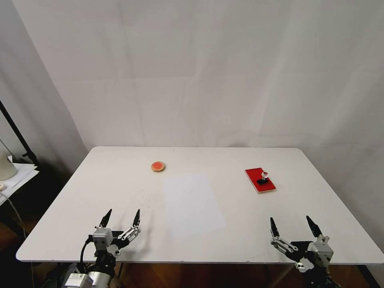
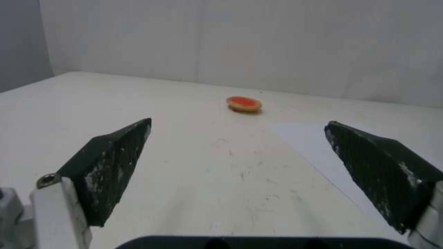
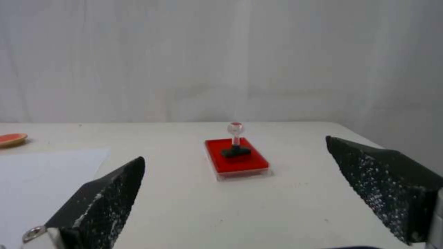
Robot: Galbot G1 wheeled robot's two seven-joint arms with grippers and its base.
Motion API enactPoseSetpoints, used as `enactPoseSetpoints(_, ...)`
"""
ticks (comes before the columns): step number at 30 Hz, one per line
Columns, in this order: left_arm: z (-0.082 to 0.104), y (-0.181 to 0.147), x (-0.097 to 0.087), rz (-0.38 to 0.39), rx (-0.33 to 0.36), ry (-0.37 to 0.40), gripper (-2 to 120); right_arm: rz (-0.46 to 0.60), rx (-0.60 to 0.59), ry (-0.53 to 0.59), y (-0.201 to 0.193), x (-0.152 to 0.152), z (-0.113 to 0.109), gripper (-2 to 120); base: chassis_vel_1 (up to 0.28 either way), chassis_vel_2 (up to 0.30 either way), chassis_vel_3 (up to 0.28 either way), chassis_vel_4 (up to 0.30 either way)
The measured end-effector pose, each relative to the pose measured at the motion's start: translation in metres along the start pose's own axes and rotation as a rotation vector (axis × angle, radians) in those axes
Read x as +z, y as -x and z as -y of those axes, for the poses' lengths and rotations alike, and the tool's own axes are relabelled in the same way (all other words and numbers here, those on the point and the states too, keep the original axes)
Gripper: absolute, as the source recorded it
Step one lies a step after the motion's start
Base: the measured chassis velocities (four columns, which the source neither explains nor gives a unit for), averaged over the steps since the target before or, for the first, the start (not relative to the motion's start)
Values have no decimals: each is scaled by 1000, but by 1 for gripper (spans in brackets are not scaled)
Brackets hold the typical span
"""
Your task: Pick up the stamp from the ink pad and place it onto another ink pad.
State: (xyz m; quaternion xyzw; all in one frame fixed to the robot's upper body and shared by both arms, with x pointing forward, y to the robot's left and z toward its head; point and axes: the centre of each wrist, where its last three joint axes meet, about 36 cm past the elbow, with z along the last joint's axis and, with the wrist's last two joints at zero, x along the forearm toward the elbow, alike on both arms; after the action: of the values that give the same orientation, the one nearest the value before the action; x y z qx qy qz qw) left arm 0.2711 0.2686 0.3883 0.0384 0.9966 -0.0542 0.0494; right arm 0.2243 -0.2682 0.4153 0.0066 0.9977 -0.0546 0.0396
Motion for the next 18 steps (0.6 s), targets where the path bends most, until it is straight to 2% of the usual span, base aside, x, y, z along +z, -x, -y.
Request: enactPoseSetpoints(18,0,0,0,0,0,0,100,3,-10,-1,1,-3,-1,100,0,0,0,0)
